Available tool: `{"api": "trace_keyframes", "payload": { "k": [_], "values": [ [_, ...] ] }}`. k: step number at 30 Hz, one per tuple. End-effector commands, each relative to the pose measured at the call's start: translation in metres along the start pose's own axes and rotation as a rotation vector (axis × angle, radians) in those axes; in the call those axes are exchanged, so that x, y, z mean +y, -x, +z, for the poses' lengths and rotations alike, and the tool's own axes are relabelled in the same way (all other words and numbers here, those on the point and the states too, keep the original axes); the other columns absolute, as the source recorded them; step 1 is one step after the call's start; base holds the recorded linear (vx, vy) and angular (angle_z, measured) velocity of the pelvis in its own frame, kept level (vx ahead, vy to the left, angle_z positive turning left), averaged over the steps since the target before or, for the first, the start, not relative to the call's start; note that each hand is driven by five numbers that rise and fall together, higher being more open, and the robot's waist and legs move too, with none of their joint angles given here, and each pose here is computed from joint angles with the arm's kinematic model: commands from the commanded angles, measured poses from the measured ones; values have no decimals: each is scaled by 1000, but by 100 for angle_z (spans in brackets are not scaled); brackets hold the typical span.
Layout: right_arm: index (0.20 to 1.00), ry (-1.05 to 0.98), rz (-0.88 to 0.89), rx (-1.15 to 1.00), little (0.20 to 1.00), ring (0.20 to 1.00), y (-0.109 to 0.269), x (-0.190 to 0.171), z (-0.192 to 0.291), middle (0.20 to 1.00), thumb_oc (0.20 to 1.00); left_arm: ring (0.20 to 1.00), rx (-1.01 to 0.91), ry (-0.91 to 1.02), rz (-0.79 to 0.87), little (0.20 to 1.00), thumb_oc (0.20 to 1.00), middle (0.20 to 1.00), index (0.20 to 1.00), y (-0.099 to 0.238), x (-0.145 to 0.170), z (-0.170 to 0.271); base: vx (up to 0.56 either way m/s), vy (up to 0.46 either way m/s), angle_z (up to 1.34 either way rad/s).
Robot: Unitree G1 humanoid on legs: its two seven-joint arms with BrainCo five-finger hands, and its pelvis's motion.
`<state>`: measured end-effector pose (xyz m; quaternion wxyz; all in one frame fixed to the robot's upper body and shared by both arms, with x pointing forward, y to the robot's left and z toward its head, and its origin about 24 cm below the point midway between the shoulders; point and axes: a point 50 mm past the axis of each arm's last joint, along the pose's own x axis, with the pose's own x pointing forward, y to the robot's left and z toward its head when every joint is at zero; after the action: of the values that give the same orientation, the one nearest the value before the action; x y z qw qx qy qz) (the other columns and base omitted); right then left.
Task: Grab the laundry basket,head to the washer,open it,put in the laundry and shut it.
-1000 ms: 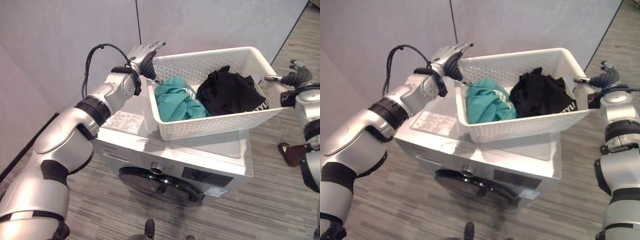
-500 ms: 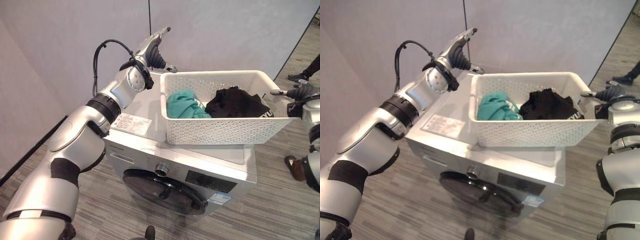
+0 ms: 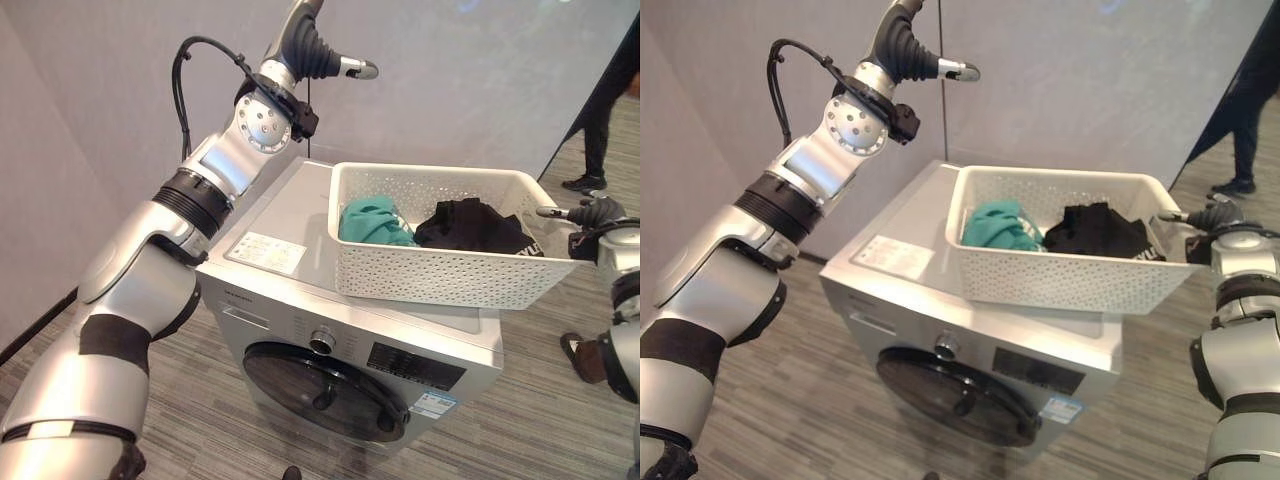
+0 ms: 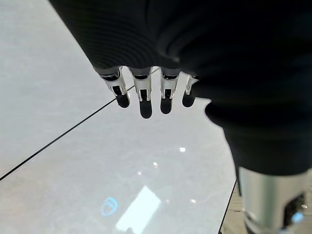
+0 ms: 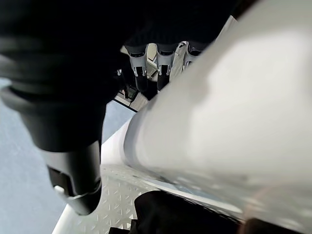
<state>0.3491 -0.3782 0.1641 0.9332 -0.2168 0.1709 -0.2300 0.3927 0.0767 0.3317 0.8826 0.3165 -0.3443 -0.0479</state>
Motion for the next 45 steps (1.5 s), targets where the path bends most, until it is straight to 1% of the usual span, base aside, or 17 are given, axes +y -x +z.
{"api": "trace_keyframes", "payload": {
  "k": [1, 6, 9, 10, 13, 14, 19, 21, 24, 30, 34, 38, 39, 40, 42, 43, 45],
  "values": [
    [1000, 86, -15, 68, 1000, 1000, 1, -6, -23, 1000, 1000, 1000, -66, -48, 154, 1000, 1000, 1000, 1000, -22, 45, 28, 0, 0, 0],
    [1000, 87, -1, 36, 1000, 1000, 0, 0, -15, 1000, 1000, 1000, -62, -99, 174, 1000, 1000, 1000, 1000, -23, 53, 27, 0, 0, 0],
    [1000, 76, 0, -48, 1000, 1000, 0, 4, 10, 1000, 1000, 1000, -49, -170, 177, 1000, 1000, 1000, 1000, -23, 60, 23, 11, 11, 0],
    [1000, 76, 0, -48, 1000, 1000, 0, 4, 10, 1000, 1000, 1000, -49, -170, 177, 1000, 1000, 1000, 1000, -23, 60, 23, 30, 41, -1],
    [1000, 12, -9, -155, 1000, 1000, 2, 4, 39, 1000, 1000, 1000, -19, -222, 185, 1000, 1000, 1000, 1000, -23, 70, 17, 17, 36, -5],
    [1000, -9, -20, -240, 1000, 1000, 5, 2, 62, 1000, 1000, 1000, -11, -247, 197, 1000, 1000, 1000, 1000, -23, 76, 16, 20, 39, -10],
    [1000, -77, -91, -513, 1000, 1000, 28, -14, 131, 1000, 1000, 1000, -16, -252, 226, 1000, 1000, 1000, 1000, -20, 82, 14, 17, 28, -9],
    [1000, -111, -137, -658, 1000, 1000, 45, -22, 163, 1000, 1000, 1000, -47, -256, 238, 1000, 1000, 1000, 1000, -17, 83, 15, 16, 17, -1],
    [1000, -150, -214, -832, 1000, 1000, 69, -33, 188, 1000, 1000, 1000, -61, -252, 251, 1000, 1000, 1000, 1000, -9, 84, 9, 21, 18, 0],
    [1000, -144, -268, -864, 1000, 1000, 74, -42, 183, 1000, 1000, 1000, -56, -258, 269, 1000, 1000, 1000, 1000, -3, 88, 2, 0, 0, 0],
    [1000, -107, -317, -848, 1000, 1000, 74, -56, 165, 1000, 1000, 1000, -42, -264, 281, 1000, 1000, 1000, 1000, 3, 96, -5, 0, 0, -2],
    [1000, -78, -380, -818, 1000, 1000, 76, -78, 142, 1000, 1000, 1000, -46, -203, 280, 1000, 1000, 1000, 1000, 10, 102, -9, -10, -11, 0],
    [1000, -81, -417, -802, 1000, 1000, 78, -91, 132, 1000, 1000, 1000, -69, -146, 281, 1000, 1000, 1000, 1000, 14, 104, -7, -37, -35, 0],
    [1000, -81, -418, -800, 1000, 1000, 78, -92, 130, 1000, 1000, 1000, -68, -145, 278, 1000, 1000, 1000, 1000, 14, 103, -7, -44, -42, 0],
    [1000, -86, -452, -792, 1000, 1000, 83, -105, 121, 1000, 1000, 1000, -101, -102, 286, 1000, 1000, 1000, 1000, 20, 109, -3, -24, -53, 0],
    [1000, -83, -496, -777, 1000, 1000, 87, -119, 111, 1000, 1000, 1000, -133, -52, 297, 1000, 1000, 1000, 1000, 28, 116, -1, -27, -54, -1],
    [1000, -76, -522, -757, 1000, 1000, 90, -126, 100, 1000, 1000, 1000, -142, -32, 303, 1000, 1000, 1000, 1000, 33, 119, -1, -32, -47, -1]
  ]
}}
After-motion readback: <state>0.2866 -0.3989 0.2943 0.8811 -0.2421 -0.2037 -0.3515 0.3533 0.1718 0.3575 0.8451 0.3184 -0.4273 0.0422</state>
